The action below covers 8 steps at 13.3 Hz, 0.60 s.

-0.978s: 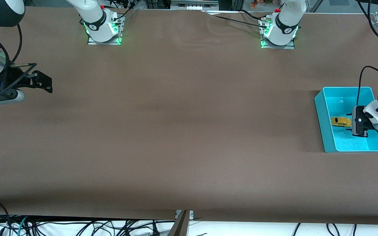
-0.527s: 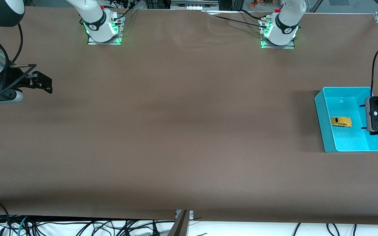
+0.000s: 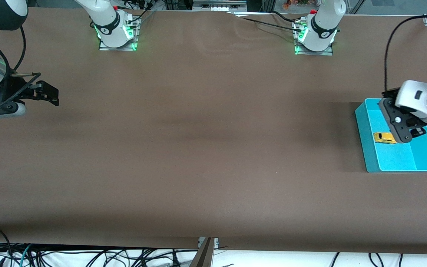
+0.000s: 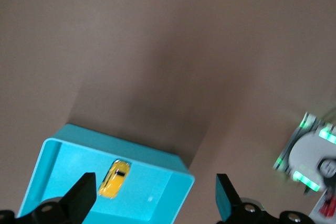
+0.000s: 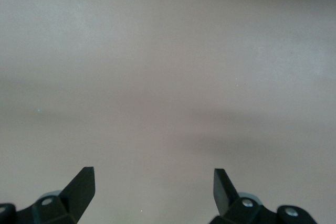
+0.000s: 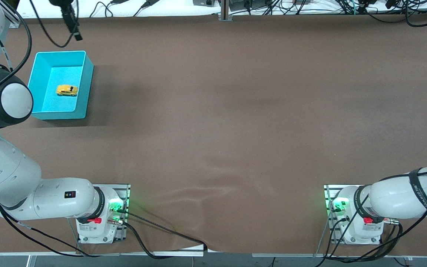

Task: Wind and store yellow beetle car

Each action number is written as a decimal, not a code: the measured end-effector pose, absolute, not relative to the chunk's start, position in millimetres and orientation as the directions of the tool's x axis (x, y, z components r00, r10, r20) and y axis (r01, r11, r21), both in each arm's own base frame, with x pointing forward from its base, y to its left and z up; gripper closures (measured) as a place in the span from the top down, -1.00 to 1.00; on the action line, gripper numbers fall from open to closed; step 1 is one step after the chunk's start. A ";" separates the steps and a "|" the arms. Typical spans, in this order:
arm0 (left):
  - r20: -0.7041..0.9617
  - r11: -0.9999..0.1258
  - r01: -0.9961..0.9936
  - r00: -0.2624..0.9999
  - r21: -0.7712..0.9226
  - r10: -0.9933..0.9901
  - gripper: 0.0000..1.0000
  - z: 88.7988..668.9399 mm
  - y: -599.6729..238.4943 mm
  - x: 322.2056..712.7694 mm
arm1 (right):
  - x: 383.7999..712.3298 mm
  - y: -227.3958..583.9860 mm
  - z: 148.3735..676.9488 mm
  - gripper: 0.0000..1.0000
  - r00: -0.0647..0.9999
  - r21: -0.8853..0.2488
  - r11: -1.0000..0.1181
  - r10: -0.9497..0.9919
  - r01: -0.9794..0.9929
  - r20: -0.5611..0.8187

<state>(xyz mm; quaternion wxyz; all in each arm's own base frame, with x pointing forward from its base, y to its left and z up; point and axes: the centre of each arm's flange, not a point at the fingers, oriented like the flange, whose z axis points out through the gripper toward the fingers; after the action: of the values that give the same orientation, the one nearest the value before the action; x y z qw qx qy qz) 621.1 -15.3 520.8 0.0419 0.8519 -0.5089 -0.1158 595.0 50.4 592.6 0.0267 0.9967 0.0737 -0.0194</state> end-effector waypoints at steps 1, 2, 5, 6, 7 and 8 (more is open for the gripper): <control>-0.154 -0.524 -0.835 0.503 0.166 -0.851 1.00 530.3 -38.1 620.8 | 595.0 50.4 592.6 1.00 0.988 0.050 -0.988 0.146 0.148 -0.043; -0.161 -0.579 -0.804 0.558 0.135 -0.814 1.00 540.5 -63.6 617.5 | 595.0 50.4 592.6 1.00 0.988 0.050 -0.988 0.146 0.148 -0.043; -0.151 -0.811 -0.585 0.799 0.029 -0.582 1.00 577.9 -113.3 594.7 | 595.3 50.5 591.8 1.00 0.988 0.050 -0.988 0.146 0.148 -0.044; -0.140 -0.869 -0.495 0.860 0.005 -0.491 1.00 587.6 -112.4 586.1 | 595.5 50.5 591.2 1.00 0.988 0.050 -0.988 0.146 0.148 -0.045; -0.128 -0.914 -0.406 0.907 -0.015 -0.401 1.00 595.5 -106.8 577.4 | 595.8 50.5 590.7 1.00 0.988 0.050 -0.988 0.146 0.148 -0.046; -0.112 -0.948 -0.316 0.944 -0.030 -0.311 1.00 602.3 -98.5 568.3 | 595.9 50.5 590.4 1.00 0.988 0.050 -0.988 0.146 0.148 -0.046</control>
<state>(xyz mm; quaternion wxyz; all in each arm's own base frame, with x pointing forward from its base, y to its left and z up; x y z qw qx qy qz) 568.3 -98.5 602.3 -0.0238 0.9856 -0.1588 -0.0532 595.9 50.5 590.4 0.0267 0.9967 0.0737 -0.0212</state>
